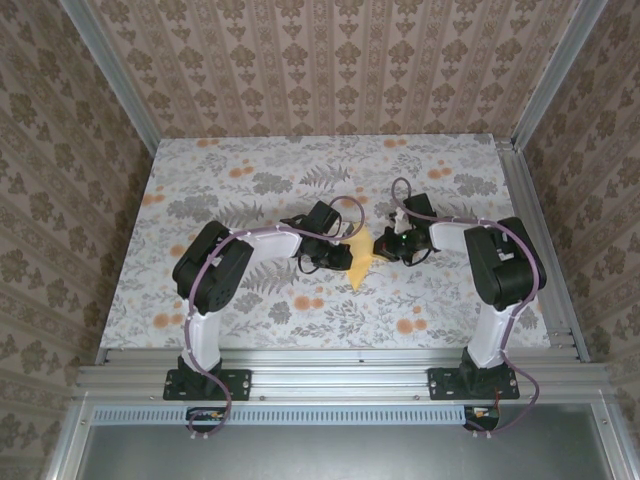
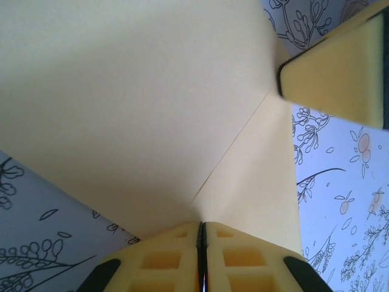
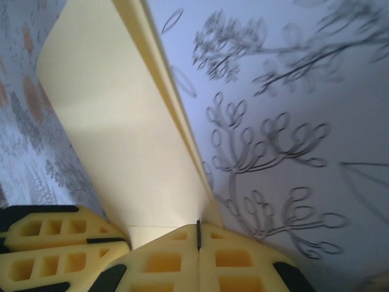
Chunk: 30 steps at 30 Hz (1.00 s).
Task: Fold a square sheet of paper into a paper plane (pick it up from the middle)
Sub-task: Third fold the triangle at the center of the table.
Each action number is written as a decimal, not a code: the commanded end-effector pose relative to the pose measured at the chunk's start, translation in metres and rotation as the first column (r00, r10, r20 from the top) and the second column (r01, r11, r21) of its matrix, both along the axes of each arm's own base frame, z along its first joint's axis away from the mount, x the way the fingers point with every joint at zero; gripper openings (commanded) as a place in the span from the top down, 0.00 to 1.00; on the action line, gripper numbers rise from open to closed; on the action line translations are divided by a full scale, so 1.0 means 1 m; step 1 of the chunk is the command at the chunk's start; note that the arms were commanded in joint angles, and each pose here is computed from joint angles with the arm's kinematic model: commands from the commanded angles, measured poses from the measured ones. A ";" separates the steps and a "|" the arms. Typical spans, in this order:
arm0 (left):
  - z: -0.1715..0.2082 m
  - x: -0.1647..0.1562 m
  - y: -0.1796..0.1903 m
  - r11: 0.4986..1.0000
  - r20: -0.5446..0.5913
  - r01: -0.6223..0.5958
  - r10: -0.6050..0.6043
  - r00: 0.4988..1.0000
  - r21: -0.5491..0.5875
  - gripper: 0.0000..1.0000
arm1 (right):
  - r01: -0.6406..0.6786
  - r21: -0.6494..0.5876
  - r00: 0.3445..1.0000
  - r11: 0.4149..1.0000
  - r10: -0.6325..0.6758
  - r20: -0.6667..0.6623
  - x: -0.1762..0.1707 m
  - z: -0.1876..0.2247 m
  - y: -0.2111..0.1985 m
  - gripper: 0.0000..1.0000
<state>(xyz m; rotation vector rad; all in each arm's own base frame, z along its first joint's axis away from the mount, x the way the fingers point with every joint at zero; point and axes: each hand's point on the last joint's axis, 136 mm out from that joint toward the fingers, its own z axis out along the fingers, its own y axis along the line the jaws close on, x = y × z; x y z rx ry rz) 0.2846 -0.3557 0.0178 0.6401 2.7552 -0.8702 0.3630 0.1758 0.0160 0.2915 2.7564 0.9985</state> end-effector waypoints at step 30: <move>-0.067 -0.034 0.048 0.969 -0.153 0.020 0.018 0.988 0.244 0.90 | -0.152 0.005 0.984 0.988 0.152 -0.097 -0.081 -0.017 0.039 0.99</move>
